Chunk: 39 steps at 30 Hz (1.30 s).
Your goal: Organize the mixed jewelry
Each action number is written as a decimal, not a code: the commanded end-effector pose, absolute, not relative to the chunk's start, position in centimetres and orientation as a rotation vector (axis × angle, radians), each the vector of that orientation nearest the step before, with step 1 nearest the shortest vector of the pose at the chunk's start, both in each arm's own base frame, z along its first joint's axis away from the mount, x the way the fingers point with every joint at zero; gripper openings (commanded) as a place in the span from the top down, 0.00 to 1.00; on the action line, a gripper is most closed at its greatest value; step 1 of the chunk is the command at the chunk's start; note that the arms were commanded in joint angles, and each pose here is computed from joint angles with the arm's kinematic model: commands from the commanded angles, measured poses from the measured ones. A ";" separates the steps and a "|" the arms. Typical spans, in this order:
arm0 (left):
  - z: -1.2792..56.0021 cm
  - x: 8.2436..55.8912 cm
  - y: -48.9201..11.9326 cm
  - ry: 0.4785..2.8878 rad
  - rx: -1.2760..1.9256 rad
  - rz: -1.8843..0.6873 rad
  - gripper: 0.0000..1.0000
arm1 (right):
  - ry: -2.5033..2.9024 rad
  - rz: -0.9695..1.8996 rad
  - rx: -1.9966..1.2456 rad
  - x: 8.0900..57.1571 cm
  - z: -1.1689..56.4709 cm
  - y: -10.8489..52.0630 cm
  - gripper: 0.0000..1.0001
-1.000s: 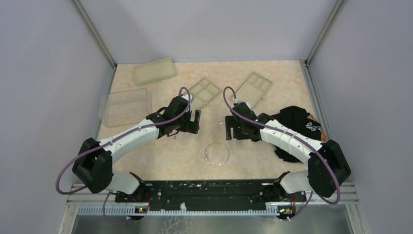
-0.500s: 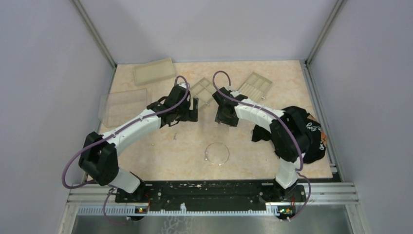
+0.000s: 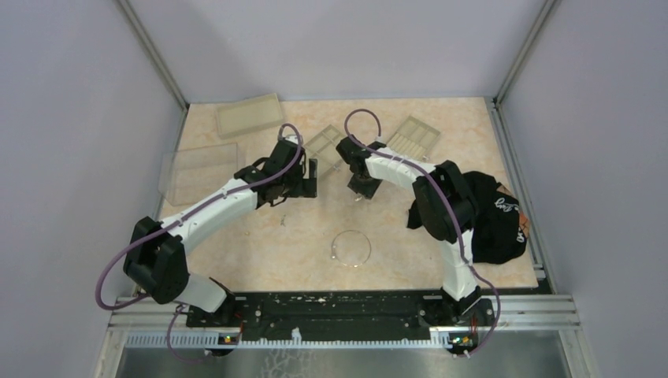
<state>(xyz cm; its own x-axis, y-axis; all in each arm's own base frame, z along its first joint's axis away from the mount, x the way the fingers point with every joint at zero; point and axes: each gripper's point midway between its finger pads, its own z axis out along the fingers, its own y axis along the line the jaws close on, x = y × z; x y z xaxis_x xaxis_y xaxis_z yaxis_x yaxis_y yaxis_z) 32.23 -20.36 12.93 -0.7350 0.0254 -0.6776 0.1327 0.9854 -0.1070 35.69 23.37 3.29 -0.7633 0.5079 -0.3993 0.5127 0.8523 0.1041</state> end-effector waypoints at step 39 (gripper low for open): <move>12.8 35.0 -18.3 2.419 -0.150 -0.244 0.02 | 2.598 0.068 0.392 36.5 7.1 25.2 1.00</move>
